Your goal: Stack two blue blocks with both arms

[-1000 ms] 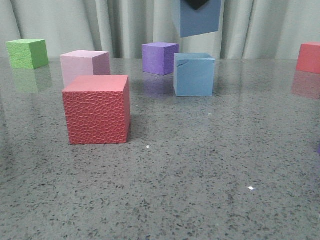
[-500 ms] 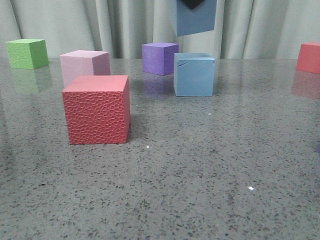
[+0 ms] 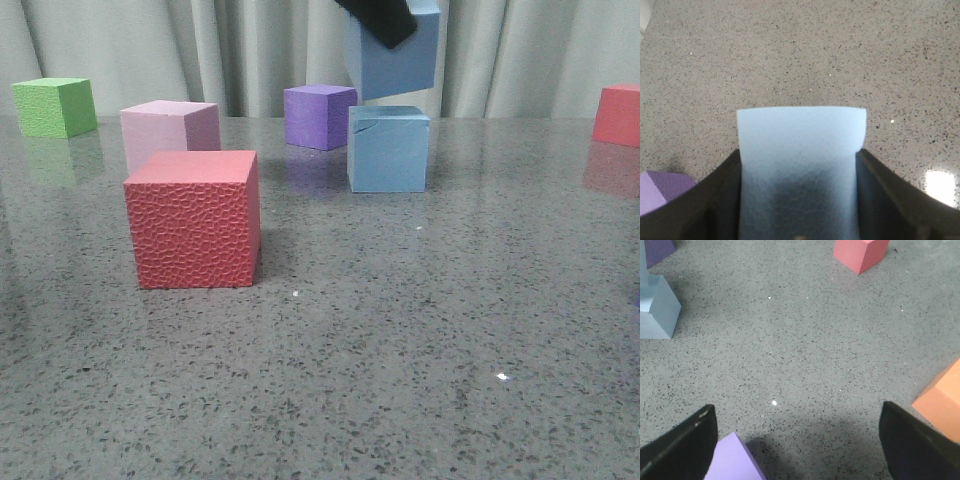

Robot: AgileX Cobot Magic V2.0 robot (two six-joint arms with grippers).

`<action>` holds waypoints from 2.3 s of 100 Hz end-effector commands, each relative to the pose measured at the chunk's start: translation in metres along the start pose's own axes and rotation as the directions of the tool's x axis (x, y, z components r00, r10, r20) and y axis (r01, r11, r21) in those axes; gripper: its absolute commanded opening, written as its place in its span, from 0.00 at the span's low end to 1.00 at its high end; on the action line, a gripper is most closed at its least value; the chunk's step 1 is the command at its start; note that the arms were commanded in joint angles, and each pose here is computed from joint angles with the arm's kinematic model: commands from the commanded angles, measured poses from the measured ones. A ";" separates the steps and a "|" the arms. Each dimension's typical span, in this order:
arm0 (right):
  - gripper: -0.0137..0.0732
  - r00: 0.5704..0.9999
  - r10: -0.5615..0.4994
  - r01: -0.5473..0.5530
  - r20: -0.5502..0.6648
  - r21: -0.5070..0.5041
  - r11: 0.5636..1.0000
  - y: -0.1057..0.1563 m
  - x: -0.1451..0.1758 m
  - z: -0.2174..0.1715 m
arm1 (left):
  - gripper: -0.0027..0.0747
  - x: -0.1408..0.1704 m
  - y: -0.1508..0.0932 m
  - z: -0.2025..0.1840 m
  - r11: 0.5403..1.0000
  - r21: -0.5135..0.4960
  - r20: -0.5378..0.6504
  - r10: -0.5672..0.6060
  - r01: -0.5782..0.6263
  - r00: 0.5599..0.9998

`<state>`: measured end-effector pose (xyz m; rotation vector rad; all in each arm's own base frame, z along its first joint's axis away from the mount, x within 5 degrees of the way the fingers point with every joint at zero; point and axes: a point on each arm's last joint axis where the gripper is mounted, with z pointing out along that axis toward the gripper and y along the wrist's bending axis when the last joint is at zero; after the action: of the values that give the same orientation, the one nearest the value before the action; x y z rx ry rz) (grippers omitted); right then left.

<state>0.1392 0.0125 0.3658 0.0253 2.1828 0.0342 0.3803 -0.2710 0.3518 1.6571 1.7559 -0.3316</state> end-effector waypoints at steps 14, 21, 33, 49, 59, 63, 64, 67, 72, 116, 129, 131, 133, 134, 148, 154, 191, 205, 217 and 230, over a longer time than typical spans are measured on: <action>0.90 0.995 -0.005 0.006 0.104 -0.009 1.000 0.000 -0.012 -0.008 | 0.28 -0.017 -0.003 -0.031 1.000 -0.025 0.081 0.017 -0.015 0.997; 0.90 0.995 -0.005 0.006 0.104 -0.009 1.000 0.000 -0.012 -0.008 | 0.28 -0.016 -0.004 -0.031 1.000 -0.013 0.073 0.026 -0.025 0.997; 0.90 0.995 -0.005 0.006 0.104 -0.009 1.000 0.000 -0.012 -0.008 | 0.28 -0.017 -0.003 -0.031 0.999 -0.016 0.074 0.034 -0.033 0.997; 0.90 0.995 -0.005 0.006 0.104 -0.009 1.000 0.000 -0.012 -0.008 | 0.28 -0.017 -0.003 -0.031 0.999 -0.015 0.074 0.038 -0.037 0.997; 0.90 0.995 -0.005 0.006 0.104 -0.009 1.000 0.000 -0.012 -0.008 | 0.28 -0.016 -0.004 -0.031 0.998 -0.015 0.073 0.055 -0.054 0.996; 0.90 0.995 -0.005 0.006 0.104 -0.009 1.000 0.000 -0.012 -0.008 | 0.28 -0.016 -0.004 -0.031 0.998 -0.015 0.073 0.055 -0.054 0.996; 0.90 0.995 -0.005 0.006 0.104 -0.009 1.000 0.000 -0.012 -0.008 | 0.28 -0.016 -0.004 -0.031 0.998 -0.015 0.073 0.057 -0.056 0.996; 0.90 0.995 -0.005 0.006 0.104 -0.009 1.000 0.000 -0.012 -0.008 | 0.28 -0.016 -0.004 -0.031 0.998 -0.011 0.071 0.061 -0.061 0.996; 0.90 0.995 -0.005 0.006 0.104 -0.009 1.000 0.000 -0.012 -0.008 | 0.28 -0.016 -0.004 -0.031 0.998 -0.010 0.070 0.069 -0.069 0.995; 0.90 0.995 -0.005 0.006 0.104 -0.009 1.000 0.000 -0.012 -0.008 | 0.28 -0.017 -0.004 -0.031 0.991 -0.013 0.083 0.133 -0.132 0.988; 0.90 0.995 -0.005 0.006 0.104 -0.009 1.000 0.000 -0.012 -0.008 | 0.28 -0.018 -0.004 -0.031 0.990 -0.020 0.085 0.139 -0.138 0.987; 0.90 0.995 -0.005 0.006 0.104 -0.009 1.000 0.000 -0.012 -0.008 | 0.28 -0.018 -0.004 -0.031 0.990 -0.020 0.085 0.139 -0.138 0.987; 0.90 0.995 -0.005 0.006 0.104 -0.009 1.000 0.000 -0.012 -0.008 | 0.28 -0.018 -0.004 -0.031 0.990 -0.020 0.085 0.143 -0.142 0.986; 0.90 0.995 -0.005 0.006 0.104 -0.009 1.000 0.000 -0.012 -0.008 | 0.28 -0.018 -0.004 -0.031 0.990 -0.020 0.085 0.143 -0.142 0.986; 0.90 0.995 -0.005 0.006 0.104 -0.009 1.000 0.000 -0.012 -0.008 | 0.28 -0.018 -0.004 -0.031 0.987 -0.022 0.085 0.159 -0.157 0.984; 0.90 0.995 -0.005 0.006 0.104 -0.009 1.000 0.000 -0.012 -0.008 | 0.28 -0.018 -0.004 -0.031 0.987 -0.022 0.085 0.160 -0.159 0.983; 0.90 0.995 -0.005 0.006 0.104 -0.009 1.000 0.000 -0.012 -0.008 | 0.28 -0.017 -0.004 -0.031 0.987 -0.026 0.080 0.163 -0.162 0.983; 0.90 0.995 -0.005 0.006 0.104 -0.009 1.000 0.000 -0.012 -0.008 | 0.28 -0.017 -0.003 -0.031 0.986 -0.028 0.079 0.164 -0.162 0.983; 0.90 0.995 -0.005 0.006 0.104 -0.009 1.000 0.000 -0.012 -0.008 | 0.28 -0.016 -0.003 -0.028 0.987 -0.022 0.076 0.161 -0.160 0.984; 0.90 0.995 -0.005 0.006 0.104 -0.009 1.000 0.000 -0.012 -0.008 | 0.28 -0.015 -0.002 -0.026 0.987 -0.020 0.074 0.159 -0.158 0.984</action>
<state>0.1392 0.0126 0.3658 0.0259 2.1831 0.0362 0.3783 -0.2710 0.3435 1.8326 1.6446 -0.3082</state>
